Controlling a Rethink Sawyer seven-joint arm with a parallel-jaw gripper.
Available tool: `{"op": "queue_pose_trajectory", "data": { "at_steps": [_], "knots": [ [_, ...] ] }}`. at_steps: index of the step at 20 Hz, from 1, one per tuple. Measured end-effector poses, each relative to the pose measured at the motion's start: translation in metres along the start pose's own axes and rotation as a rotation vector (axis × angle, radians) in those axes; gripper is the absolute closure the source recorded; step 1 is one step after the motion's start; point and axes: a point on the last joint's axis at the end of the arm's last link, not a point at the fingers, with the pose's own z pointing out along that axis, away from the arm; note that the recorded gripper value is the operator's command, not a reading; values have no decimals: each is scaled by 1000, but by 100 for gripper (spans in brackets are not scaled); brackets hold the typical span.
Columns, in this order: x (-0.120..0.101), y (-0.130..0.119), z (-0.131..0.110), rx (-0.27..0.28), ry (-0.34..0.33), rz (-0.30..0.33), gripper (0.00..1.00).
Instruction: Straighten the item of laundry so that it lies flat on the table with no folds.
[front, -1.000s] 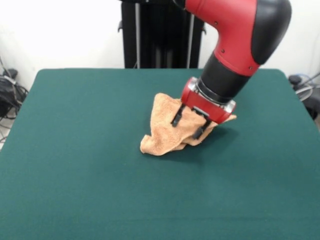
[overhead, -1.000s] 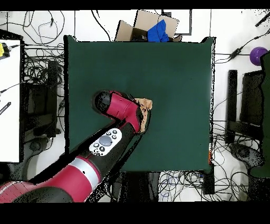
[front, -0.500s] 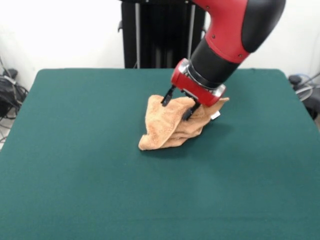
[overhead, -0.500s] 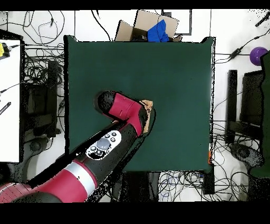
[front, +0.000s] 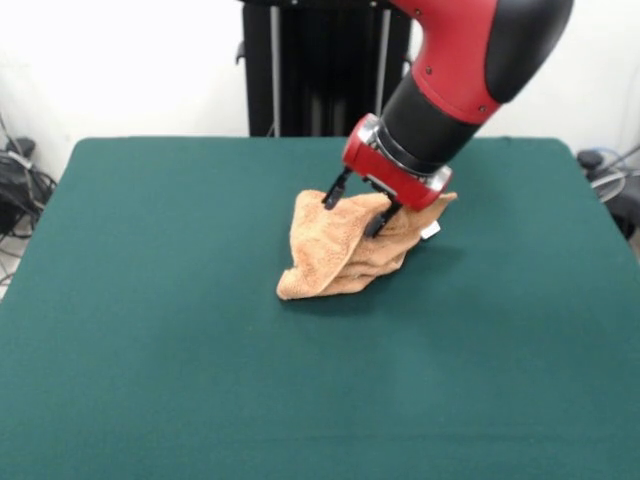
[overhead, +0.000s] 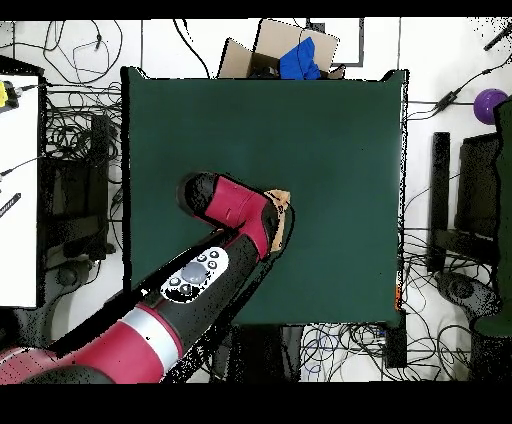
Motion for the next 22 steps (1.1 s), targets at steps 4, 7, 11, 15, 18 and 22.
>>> {"op": "queue_pose_trajectory", "data": {
  "at_steps": [4,7,11,15,18,22],
  "knots": [
    [-2,-1,-2,-7,-3,6,0],
    [-7,-7,-4,-27,-10,24,0],
    [-21,-20,-6,-38,-47,45,100],
    [-25,-27,-8,-34,-65,42,100],
    [-24,-29,-8,-25,-67,29,100],
    [-22,-30,-7,-14,-67,13,100]
  ]
}}
